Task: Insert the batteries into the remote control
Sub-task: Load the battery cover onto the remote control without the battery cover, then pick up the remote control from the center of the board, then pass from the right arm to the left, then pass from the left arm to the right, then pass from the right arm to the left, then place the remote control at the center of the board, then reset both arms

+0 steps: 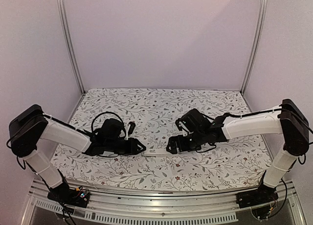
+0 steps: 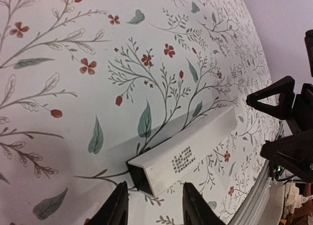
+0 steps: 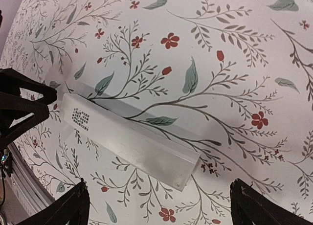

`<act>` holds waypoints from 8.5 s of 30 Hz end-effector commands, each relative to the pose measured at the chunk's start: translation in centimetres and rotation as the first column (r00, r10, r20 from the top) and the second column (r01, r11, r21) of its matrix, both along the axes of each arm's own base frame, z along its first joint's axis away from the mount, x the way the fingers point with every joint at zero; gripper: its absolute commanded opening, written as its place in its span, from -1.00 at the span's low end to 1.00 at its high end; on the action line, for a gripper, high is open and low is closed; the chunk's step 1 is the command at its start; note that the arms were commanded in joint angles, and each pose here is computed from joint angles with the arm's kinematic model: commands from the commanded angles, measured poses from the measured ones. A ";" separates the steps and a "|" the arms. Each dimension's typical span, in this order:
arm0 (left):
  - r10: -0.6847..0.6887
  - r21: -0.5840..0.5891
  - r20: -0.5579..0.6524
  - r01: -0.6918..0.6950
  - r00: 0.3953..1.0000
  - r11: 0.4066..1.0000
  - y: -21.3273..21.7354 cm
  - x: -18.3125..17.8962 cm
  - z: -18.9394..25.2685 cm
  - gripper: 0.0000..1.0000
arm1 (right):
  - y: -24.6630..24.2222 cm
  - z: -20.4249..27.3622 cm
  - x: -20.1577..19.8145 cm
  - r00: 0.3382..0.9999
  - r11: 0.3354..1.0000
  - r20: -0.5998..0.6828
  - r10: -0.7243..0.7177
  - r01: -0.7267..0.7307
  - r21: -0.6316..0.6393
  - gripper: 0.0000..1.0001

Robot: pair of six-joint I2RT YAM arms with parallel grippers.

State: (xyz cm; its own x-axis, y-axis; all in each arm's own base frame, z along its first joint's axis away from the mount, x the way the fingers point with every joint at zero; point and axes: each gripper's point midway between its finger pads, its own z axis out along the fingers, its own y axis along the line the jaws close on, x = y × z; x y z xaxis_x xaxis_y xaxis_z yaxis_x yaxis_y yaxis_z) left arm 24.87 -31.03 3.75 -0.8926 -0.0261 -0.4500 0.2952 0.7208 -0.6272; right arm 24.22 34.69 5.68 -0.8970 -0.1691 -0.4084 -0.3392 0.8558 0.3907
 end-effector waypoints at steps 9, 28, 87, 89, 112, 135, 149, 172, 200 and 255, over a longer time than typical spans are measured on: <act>0.191 -0.083 0.305 -0.173 0.933 0.981 4.6 1.1 8.4 0.28 | 6.5 4.9 -1.7 0.388 0.558 0.479 0.787 -0.779 -0.287 0.98; 0.474 -0.227 0.491 -0.418 0.732 0.880 13.7 -0.3 14.1 0.41 | 10.0 -4.4 0.2 0.310 0.424 0.319 0.896 -0.809 -0.407 0.81; -0.026 -0.074 0.980 0.484 0.196 0.872 -3.3 -10.0 33.2 -0.01 | 8.9 31.5 -10.6 0.029 0.273 0.966 0.258 -0.961 -0.044 -0.73; -0.026 -0.079 0.979 0.491 0.204 0.868 -3.7 -9.9 33.3 -0.07 | 8.8 31.4 -10.7 0.030 0.272 0.965 0.259 -0.961 -0.043 -0.74; 0.239 -0.066 0.687 -0.269 0.686 0.961 3.8 1.6 28.1 -1.00 | 5.0 28.0 -1.3 0.338 0.805 0.923 0.185 -0.591 0.054 0.98; 0.395 -0.208 0.609 -0.342 0.688 0.916 5.3 2.1 28.0 -1.00 | 14.9 18.1 1.7 0.273 0.796 0.883 0.381 -0.584 -0.163 0.26; 0.398 -0.232 0.626 -0.328 0.671 0.916 5.7 1.8 28.1 -0.85 | 16.3 17.8 2.8 0.336 0.818 0.876 0.346 -0.565 -0.106 -0.78; 0.392 -0.196 0.617 -0.349 0.683 0.916 4.2 3.1 24.0 -0.28 | 17.6 23.0 1.1 0.544 0.751 0.824 0.156 -0.608 0.259 -1.00; 0.243 0.541 0.077 -0.245 0.967 0.804 13.7 4.8 2.3 -0.94 | 6.7 22.0 2.7 0.577 0.935 0.807 0.126 -0.341 0.097 0.98; 0.575 -0.098 0.791 -0.885 0.208 0.455 30.6 3.5 16.1 0.96 | -28.4 11.9 7.5 0.533 0.831 0.643 -0.550 0.423 0.360 0.98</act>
State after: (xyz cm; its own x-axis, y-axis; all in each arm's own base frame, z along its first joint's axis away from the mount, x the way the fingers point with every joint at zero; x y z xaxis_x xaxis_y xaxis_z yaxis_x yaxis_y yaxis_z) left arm 29.45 -2.18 16.14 -0.2175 -0.1988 -0.9556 -0.3025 0.9446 -0.1276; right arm 32.31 6.27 15.84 -0.3404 0.2484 -0.9069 -0.0647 0.9560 0.2862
